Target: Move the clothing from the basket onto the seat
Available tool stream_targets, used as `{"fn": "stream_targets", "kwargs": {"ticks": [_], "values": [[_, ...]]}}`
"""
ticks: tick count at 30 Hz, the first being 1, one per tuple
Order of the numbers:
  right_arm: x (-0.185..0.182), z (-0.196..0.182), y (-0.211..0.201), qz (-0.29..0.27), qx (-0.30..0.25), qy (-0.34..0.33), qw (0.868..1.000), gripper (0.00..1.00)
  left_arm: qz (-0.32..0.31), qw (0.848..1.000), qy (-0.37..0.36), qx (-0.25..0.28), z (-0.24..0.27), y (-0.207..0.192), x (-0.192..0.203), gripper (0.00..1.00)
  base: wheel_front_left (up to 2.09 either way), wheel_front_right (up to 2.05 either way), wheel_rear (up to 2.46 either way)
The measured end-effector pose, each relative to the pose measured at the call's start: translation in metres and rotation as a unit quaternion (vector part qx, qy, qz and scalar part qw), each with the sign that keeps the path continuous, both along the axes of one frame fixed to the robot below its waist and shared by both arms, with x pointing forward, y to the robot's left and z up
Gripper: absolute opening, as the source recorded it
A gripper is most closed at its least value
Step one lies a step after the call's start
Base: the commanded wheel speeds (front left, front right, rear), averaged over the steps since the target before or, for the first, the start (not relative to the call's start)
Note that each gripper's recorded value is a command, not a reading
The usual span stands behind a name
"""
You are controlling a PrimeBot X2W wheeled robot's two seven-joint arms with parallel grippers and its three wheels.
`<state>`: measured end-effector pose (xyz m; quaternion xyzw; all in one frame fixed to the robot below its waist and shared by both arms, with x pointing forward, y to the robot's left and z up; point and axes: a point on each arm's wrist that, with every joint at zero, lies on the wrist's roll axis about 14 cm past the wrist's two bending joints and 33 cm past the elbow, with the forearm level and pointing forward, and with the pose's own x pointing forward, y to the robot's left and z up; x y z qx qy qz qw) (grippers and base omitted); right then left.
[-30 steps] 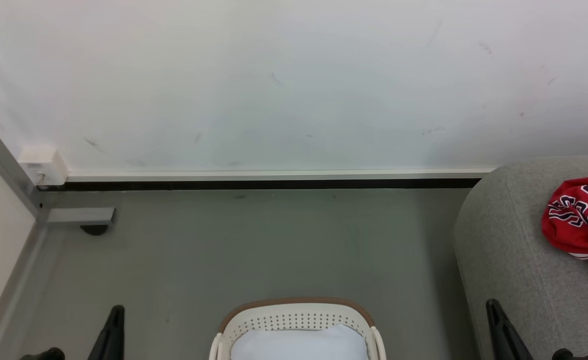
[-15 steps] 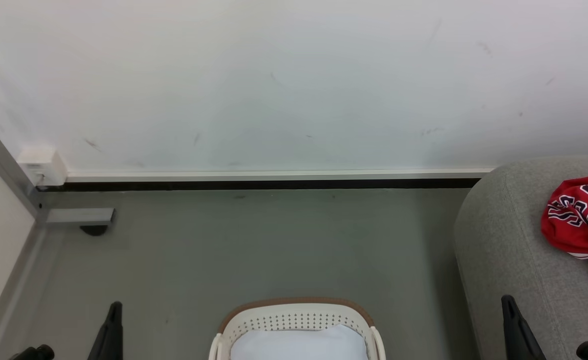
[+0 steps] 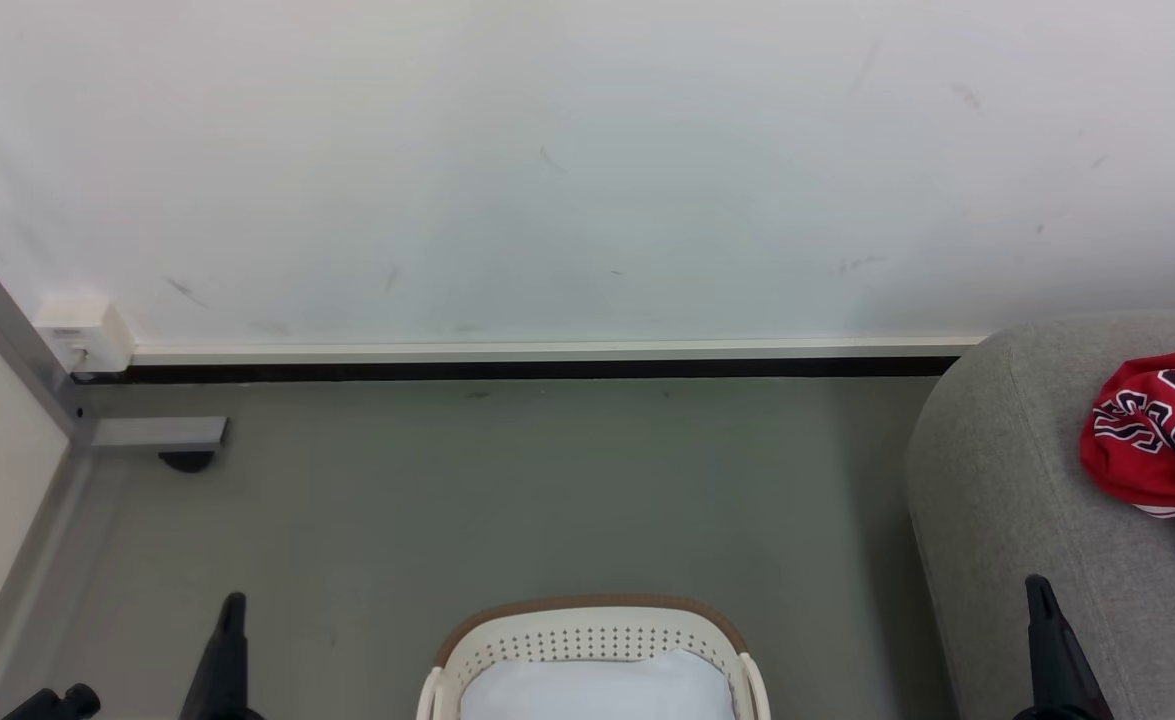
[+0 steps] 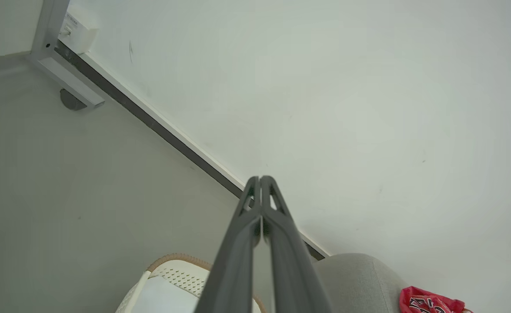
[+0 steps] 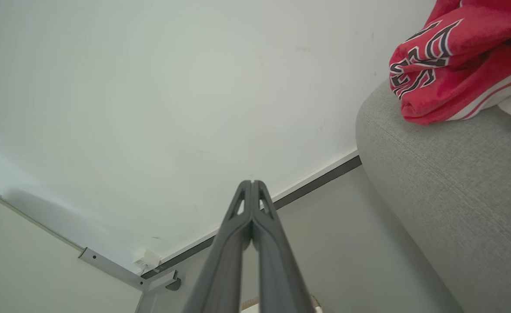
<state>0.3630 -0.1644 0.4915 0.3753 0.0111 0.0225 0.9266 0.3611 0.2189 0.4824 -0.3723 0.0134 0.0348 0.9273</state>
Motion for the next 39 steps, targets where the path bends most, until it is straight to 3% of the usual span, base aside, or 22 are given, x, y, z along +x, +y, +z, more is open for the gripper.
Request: {"fn": "stream_targets", "kwargs": {"ticks": [21,39], "values": [[0.008,0.001,-0.012,-0.015,0.118,0.016,0.993,0.0,0.005,0.993,0.0,-0.119,0.003,-0.004,0.008,0.0,0.0,0.0,0.0],[0.013,0.002,-0.021,-0.024,0.203,0.022,0.979,0.0,0.005,0.978,-0.007,-0.209,0.008,-0.007,0.014,0.0,0.0,0.0,0.0]]}}
